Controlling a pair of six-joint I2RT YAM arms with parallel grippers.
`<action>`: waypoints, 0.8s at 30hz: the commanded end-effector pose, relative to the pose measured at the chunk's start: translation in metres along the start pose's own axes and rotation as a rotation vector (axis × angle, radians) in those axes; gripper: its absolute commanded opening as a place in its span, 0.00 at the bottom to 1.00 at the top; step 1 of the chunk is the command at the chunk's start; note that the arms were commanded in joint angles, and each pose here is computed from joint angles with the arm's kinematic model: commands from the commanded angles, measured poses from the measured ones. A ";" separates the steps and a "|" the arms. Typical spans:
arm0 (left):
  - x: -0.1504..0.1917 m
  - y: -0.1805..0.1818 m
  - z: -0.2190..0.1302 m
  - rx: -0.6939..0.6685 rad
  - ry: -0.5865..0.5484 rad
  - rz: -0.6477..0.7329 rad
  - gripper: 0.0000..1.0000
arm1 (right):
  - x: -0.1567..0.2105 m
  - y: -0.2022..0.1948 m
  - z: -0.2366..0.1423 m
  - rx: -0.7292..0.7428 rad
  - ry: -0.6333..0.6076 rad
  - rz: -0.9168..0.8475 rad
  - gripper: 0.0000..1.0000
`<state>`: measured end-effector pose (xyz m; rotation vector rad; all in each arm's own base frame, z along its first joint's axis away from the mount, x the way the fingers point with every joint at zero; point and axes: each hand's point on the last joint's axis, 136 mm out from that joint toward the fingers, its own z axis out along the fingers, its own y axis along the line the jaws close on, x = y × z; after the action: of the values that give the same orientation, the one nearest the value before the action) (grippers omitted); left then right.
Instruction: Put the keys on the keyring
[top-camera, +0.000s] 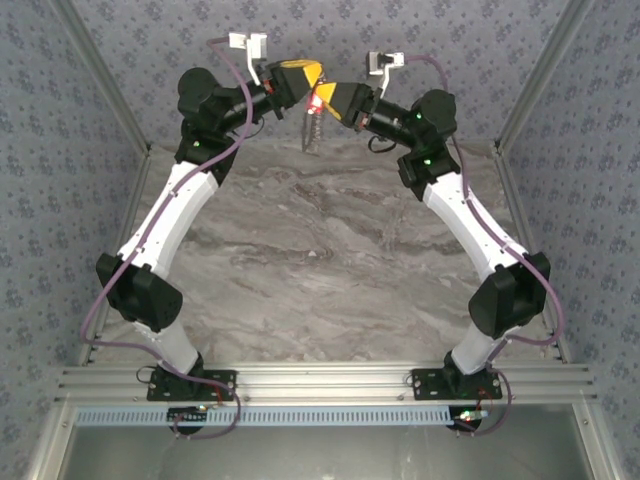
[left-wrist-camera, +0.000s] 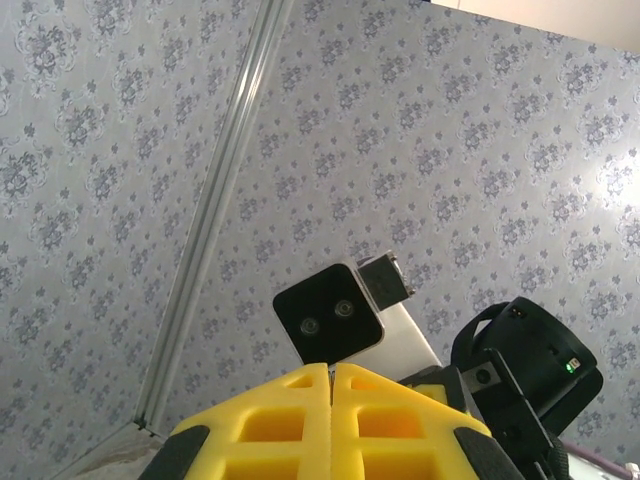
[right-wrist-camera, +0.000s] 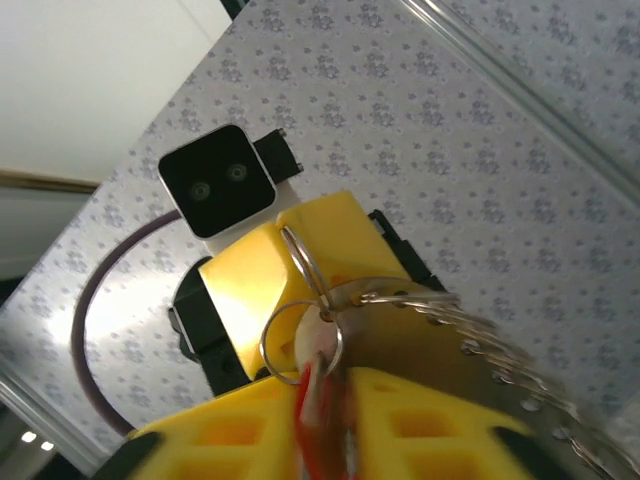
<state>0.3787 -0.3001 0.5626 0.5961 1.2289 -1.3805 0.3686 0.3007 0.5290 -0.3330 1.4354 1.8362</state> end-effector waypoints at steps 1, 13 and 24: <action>-0.033 -0.033 -0.007 0.058 -0.058 0.088 0.00 | 0.008 0.004 -0.001 -0.022 0.011 -0.019 0.05; -0.034 -0.035 -0.009 0.081 -0.060 0.082 0.00 | 0.022 -0.006 0.014 -0.024 0.049 0.009 0.00; -0.033 -0.030 -0.008 0.071 -0.071 0.074 0.00 | -0.006 -0.003 -0.035 0.053 -0.036 -0.019 0.46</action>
<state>0.3756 -0.2969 0.5644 0.6148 1.2208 -1.4015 0.3790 0.2921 0.4975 -0.2728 1.5035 1.8183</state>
